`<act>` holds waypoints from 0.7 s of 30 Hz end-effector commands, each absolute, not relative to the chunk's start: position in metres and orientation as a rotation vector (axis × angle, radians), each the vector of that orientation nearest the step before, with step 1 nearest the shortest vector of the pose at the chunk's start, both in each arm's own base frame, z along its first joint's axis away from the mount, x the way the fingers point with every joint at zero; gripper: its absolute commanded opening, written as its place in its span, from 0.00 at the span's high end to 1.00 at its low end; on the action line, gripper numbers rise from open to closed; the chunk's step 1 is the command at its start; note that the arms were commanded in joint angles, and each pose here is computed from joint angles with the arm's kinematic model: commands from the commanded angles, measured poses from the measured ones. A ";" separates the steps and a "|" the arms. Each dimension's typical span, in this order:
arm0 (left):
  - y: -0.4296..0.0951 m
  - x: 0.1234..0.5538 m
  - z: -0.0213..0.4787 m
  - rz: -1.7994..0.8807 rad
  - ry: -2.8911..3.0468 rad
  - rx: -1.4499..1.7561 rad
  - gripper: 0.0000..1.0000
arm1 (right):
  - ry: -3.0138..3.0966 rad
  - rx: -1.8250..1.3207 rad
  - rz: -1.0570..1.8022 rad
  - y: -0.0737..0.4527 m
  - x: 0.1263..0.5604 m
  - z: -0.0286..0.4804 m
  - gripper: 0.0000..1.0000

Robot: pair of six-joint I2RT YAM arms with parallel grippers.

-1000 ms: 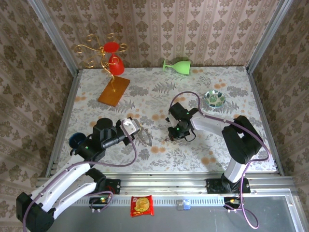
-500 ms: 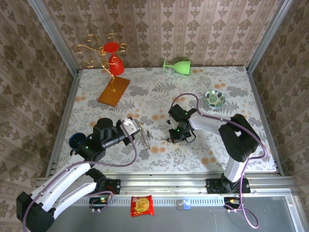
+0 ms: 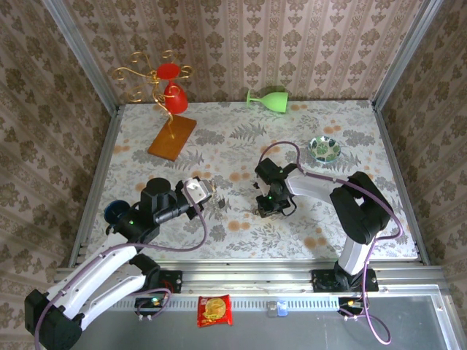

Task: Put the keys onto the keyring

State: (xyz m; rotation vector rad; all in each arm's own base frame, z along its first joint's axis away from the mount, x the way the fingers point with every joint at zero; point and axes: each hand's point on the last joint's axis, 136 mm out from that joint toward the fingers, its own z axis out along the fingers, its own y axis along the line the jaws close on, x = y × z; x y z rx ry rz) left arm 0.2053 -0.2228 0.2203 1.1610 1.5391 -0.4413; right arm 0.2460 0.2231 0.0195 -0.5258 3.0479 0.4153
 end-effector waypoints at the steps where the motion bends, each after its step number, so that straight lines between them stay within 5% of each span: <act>1: -0.227 0.205 0.232 -0.459 1.482 1.152 1.00 | 3.057 -0.513 0.381 0.219 0.248 0.026 0.83; 21: -0.227 0.204 0.232 -0.460 1.480 1.157 1.00 | 3.051 -0.495 0.429 0.227 0.251 0.025 0.84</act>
